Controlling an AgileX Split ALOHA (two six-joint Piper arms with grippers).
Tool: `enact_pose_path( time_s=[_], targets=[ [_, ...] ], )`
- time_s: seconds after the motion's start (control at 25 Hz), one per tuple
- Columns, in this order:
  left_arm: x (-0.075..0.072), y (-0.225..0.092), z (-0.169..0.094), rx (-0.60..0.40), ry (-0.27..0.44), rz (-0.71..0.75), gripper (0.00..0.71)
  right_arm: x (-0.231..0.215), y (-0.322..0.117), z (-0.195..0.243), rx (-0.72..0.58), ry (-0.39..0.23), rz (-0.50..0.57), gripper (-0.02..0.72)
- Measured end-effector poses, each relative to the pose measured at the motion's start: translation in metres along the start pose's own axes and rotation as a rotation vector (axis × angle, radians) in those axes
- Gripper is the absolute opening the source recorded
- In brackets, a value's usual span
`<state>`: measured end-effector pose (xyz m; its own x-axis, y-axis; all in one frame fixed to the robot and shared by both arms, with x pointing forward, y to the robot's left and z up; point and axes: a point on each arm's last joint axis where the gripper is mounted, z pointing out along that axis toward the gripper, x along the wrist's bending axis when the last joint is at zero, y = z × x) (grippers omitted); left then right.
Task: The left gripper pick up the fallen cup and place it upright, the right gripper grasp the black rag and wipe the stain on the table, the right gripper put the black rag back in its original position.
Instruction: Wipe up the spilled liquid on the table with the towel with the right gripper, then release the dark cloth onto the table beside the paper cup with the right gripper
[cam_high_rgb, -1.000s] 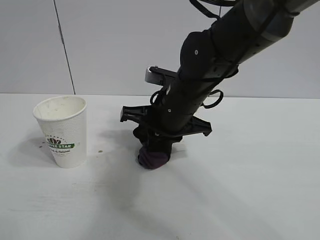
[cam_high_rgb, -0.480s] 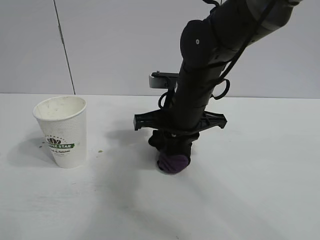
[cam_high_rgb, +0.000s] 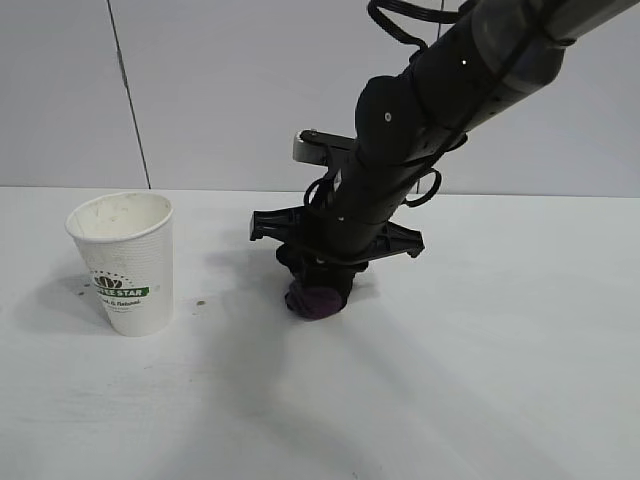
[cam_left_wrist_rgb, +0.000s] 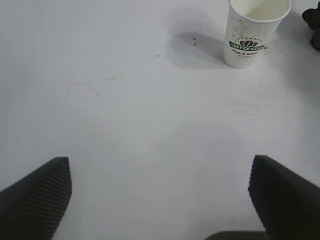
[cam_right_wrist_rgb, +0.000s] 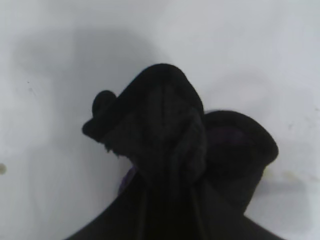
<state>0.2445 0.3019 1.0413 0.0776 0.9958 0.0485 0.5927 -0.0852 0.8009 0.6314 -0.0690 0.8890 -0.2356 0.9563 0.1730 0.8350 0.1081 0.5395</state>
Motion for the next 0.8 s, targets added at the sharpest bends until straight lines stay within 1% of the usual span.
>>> enact_pose_path(
  time_s=[0.12, 0.2, 0.28, 0.48, 0.56, 0.6, 0.68, 0.76, 0.8],
  targets=[
    [0.0, 0.0, 0.0, 0.0, 0.0, 0.0, 0.694, -0.009, 0.003, 0.0, -0.001, -0.016, 0.0, 0.097],
    [0.0, 0.0, 0.0, 0.0, 0.0, 0.0, 0.694, -0.023, 0.006, -0.001, 0.015, -0.051, -0.003, 0.097],
    [0.0, 0.0, 0.0, 0.0, 0.0, 0.0, 0.694, -0.04, 0.009, -0.006, 0.049, -0.102, -0.016, 0.097],
    [0.0, 0.0, 0.0, 0.0, 0.0, 0.0, 0.694, -0.083, 0.013, -0.033, 0.188, -0.265, -0.049, 0.097],
    [0.0, 0.0, 0.0, 0.0, 0.0, 0.0, 0.694, -0.09, 0.012, -0.045, 0.249, -0.301, -0.071, 0.097],
    [0.0, 0.0, 0.0, 0.0, 0.0, 0.0, 0.694, -0.092, 0.011, -0.05, 0.285, -0.312, -0.087, 0.097],
    [0.0, 0.0, 0.0, 0.0, 0.0, 0.0, 0.694, -0.09, 0.006, -0.058, 0.362, -0.302, -0.106, 0.097],
    [0.0, 0.0, 0.0, 0.0, 0.0, 0.0, 0.694, -0.086, 0.002, -0.059, 0.419, -0.251, -0.106, 0.097],
    [0.0, 0.0, 0.0, 0.0, 0.0, 0.0, 0.694, -0.083, 0.0, -0.059, 0.428, -0.219, -0.094, 0.097]
  ],
)
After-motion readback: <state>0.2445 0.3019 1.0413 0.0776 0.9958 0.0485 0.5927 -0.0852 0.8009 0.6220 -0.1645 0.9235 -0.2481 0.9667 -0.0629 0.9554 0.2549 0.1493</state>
